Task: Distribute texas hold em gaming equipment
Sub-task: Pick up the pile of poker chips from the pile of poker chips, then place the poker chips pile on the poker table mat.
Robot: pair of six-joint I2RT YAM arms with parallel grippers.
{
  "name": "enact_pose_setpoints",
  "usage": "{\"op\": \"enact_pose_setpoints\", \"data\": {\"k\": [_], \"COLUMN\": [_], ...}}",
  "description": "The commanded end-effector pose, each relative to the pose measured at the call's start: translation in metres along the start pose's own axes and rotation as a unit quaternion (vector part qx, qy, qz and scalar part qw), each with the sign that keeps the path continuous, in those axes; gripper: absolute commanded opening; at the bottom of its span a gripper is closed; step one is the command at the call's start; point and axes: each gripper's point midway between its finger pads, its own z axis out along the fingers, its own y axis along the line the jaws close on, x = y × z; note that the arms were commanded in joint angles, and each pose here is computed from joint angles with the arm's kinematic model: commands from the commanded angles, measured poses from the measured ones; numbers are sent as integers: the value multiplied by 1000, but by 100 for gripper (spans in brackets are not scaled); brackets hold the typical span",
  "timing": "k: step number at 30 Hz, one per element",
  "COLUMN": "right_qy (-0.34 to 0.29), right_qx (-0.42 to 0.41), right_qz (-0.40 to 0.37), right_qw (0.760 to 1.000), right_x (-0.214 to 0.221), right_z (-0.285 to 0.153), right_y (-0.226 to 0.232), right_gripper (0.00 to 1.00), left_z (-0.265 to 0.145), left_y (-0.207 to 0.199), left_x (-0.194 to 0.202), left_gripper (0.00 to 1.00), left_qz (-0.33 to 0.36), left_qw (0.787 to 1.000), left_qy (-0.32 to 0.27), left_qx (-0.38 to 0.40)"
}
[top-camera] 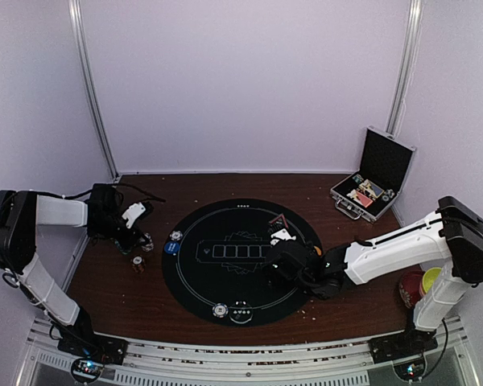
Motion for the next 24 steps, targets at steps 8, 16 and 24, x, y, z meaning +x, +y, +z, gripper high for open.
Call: {"op": "enact_pose_setpoints", "data": {"k": [8,16,24], "right_qy": [-9,-8,-20], "right_qx": [8,10,24], "right_qz": [-1,-3,4], "right_qw": [1000,1000,1000], "right_x": [-8,-6,-12], "right_z": [-2,-1,-7], "right_y": [2,2,-8], "right_gripper": [100,100,100], "left_z": [-5,-24,-39], "left_y": [-13,-8,-42], "left_x": [-6,-26,-61], "left_gripper": [29,26,27], "left_qz": [14,24,87], "left_qw": [1000,999,994], "left_qy": [-15,-42,-67], "left_qx": [20,-2,15]}}
